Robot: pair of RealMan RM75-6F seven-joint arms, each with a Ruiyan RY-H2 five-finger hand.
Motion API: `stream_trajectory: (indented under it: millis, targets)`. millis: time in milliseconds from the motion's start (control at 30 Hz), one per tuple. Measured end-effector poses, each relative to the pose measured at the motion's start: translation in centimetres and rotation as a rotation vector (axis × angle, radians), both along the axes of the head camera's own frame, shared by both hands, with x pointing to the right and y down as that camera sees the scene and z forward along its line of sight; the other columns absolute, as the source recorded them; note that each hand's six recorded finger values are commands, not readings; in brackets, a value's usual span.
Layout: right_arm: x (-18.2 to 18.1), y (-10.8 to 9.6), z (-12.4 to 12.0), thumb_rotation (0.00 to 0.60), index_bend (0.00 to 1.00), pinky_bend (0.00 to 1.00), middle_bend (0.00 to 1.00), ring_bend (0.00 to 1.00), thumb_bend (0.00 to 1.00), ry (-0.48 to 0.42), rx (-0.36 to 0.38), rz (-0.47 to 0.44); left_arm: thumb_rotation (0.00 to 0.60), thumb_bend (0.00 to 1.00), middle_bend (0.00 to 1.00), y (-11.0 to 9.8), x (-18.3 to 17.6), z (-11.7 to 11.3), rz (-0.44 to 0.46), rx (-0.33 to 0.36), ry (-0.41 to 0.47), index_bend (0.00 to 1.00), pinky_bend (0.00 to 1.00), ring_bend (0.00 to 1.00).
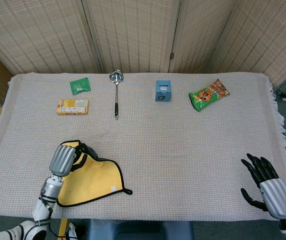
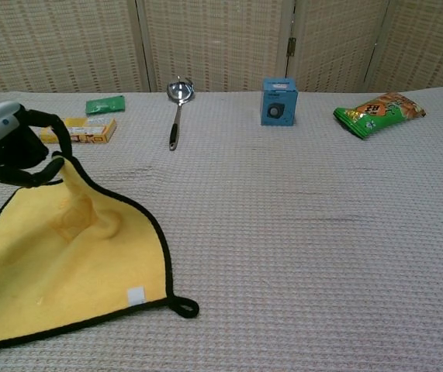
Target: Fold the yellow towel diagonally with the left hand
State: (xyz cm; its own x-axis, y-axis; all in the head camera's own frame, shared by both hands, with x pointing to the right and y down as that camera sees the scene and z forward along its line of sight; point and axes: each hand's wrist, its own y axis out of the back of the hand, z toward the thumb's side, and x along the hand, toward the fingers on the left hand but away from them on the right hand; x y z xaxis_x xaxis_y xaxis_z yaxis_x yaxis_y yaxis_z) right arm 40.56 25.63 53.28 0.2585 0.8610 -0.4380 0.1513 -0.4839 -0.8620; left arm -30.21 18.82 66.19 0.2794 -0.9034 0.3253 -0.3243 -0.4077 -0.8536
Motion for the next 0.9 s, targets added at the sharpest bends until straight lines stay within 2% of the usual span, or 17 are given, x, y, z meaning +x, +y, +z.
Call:
stream_trajectory:
  millis: [100,300,433,533,633,900]
  targets:
    - [-0.3,0.1,0.0,0.528,0.0,0.0,0.0,0.0,0.46,-0.004,0.004,-0.009,0.6,0.54,1.0,2.3,-1.9,-0.9,-0.047,0.0,0.006,0.68,1.0,1.0]
    - [-0.8,0.2,0.2,0.529,0.0,0.0,0.0,0.0,0.46,-0.007,0.001,-0.025,0.6,0.54,1.0,7.3,-3.7,-1.7,-0.135,-0.092,0.111,0.68,1.0,1.0]
    - [-1.1,0.4,0.0,0.528,0.0,0.0,0.0,0.0,0.46,-0.016,0.007,-0.038,0.6,0.54,1.0,10.6,-2.9,-1.6,-0.131,-0.165,0.184,0.68,1.0,1.0]
    - [-1.1,0.5,-0.3,0.527,0.0,0.0,0.0,0.0,0.46,-0.022,0.016,-0.037,0.6,0.54,1.0,12.4,-2.2,-1.4,-0.116,-0.192,0.2,0.68,1.0,1.0]
    - [-0.9,0.7,-0.7,0.525,0.0,0.0,0.0,0.0,0.46,-0.028,0.024,-0.035,0.6,0.54,1.0,13.4,-2.4,-1.3,-0.113,-0.203,0.193,0.68,1.0,1.0]
    - [-0.8,1.1,-1.1,0.527,0.0,0.0,0.0,0.0,0.46,-0.036,0.02,-0.039,0.6,0.54,1.0,14.2,-4.7,-0.3,-0.134,-0.232,0.135,0.67,1.0,1.0]
